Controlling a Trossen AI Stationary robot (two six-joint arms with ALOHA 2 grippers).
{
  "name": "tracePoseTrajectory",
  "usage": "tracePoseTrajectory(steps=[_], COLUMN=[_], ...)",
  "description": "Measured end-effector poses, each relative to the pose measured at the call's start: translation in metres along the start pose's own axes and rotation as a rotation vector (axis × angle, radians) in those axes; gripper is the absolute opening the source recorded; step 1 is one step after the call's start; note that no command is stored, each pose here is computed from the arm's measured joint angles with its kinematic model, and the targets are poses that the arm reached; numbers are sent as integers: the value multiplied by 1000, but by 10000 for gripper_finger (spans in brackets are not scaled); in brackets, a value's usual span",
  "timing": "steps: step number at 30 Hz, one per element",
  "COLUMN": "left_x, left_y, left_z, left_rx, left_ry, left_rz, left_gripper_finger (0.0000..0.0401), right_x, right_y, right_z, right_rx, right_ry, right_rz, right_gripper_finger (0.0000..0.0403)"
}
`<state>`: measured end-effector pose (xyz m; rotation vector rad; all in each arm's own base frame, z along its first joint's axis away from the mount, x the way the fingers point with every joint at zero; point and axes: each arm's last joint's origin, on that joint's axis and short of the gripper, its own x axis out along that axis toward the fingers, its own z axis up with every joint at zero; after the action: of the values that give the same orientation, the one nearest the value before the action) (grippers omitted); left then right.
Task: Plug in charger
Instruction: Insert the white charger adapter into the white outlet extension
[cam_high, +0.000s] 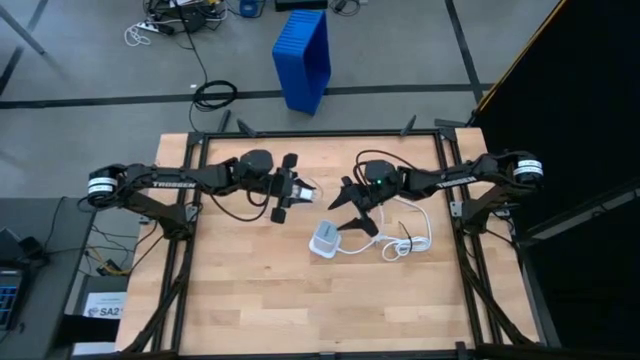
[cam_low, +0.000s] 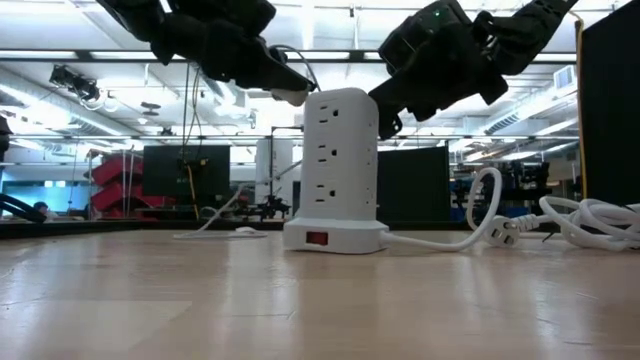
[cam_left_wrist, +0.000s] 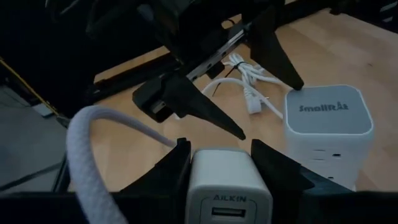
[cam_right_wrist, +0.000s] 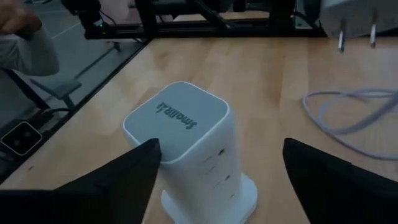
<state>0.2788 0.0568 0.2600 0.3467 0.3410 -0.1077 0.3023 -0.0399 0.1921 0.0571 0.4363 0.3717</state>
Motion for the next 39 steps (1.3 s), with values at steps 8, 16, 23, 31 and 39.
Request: tracePoseTrajectory(steps=[8,16,23,31,39], left_x=[0,0,0,0,0], left_y=[1,1,1,0,0], left_z=[-1,-2,-2,-2,-3], left_rx=[-5,-5,-3,-9,-12], left_ry=[22,35,35,40,41], left_rz=[33,37,37,35,32], left_gripper_finger=[123,123,123,123,123], right_x=[-13,-17,-8,14,46], right_y=[0,1,0,-9,-15], right_z=[4,6,-2,-13,-21], right_rx=[-18,-57,-36,-43,-5], right_ry=[-10,-2,33,-22,-10], right_rz=[16,-23,-10,60,250], right_gripper_finger=[363,366,373,398,387])
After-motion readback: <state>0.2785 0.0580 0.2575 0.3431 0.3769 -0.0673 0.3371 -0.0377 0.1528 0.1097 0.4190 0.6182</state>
